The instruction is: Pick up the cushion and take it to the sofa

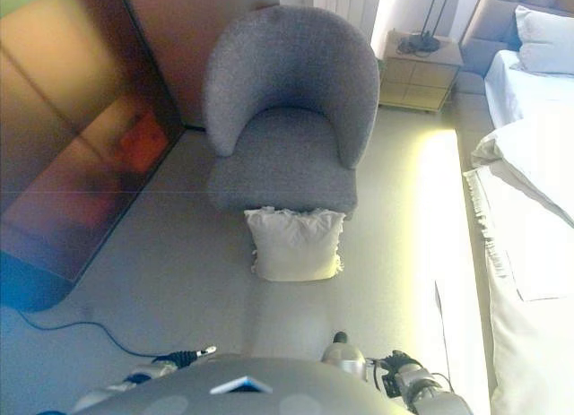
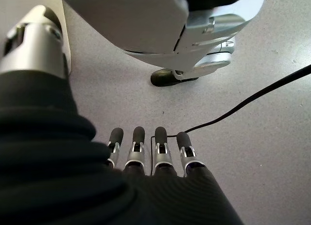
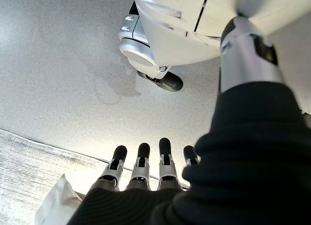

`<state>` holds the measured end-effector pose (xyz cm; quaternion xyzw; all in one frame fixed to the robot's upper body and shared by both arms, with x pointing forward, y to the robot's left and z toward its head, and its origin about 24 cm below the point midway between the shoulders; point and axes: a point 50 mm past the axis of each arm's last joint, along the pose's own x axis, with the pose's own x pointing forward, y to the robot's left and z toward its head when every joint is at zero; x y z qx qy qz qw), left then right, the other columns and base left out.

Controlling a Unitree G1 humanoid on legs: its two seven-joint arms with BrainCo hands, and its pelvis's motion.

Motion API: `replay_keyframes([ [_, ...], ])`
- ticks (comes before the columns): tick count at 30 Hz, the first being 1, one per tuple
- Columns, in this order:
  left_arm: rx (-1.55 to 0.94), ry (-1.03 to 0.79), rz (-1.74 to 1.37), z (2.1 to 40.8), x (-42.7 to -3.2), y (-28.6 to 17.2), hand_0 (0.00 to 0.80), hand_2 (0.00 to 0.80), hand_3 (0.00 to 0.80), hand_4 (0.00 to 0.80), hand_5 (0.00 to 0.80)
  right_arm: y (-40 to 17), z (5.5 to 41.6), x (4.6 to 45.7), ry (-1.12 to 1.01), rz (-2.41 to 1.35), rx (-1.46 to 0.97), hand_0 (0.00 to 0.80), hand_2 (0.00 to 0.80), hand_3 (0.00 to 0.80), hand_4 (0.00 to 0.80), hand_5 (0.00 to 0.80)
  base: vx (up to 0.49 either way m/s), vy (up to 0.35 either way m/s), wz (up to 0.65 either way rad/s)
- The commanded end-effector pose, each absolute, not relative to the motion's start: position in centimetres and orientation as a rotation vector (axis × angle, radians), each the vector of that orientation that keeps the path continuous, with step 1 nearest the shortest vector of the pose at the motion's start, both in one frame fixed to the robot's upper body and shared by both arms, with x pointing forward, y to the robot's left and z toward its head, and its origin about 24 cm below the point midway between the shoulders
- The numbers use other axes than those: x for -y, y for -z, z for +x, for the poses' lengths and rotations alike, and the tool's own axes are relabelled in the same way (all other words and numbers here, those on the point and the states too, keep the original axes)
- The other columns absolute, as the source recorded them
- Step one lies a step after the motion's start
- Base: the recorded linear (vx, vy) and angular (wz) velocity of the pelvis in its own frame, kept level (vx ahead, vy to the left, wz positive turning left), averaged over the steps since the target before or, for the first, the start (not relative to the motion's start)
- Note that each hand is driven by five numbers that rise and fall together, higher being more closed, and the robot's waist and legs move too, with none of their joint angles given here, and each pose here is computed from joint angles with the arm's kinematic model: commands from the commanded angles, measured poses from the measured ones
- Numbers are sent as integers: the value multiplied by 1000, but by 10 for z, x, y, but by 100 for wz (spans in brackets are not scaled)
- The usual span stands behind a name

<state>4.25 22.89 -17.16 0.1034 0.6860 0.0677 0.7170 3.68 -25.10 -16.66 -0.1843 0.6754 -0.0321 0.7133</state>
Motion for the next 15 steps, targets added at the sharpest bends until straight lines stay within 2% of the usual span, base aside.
replay_keyframes([
  [1, -1503, -155, 270, 57, -233, 169, 0, 0, 0, 0, 0, 168, 56, 240, 19, -415, -1476, 0, 0, 0, 0, 0, 0, 0, 0],
  [15, -1446, -231, 271, 61, -239, 168, 0, 0, 0, 0, 0, 167, 65, 241, 23, -409, -1464, 0, 0, 0, 0, 0, -10, -68, 0],
])
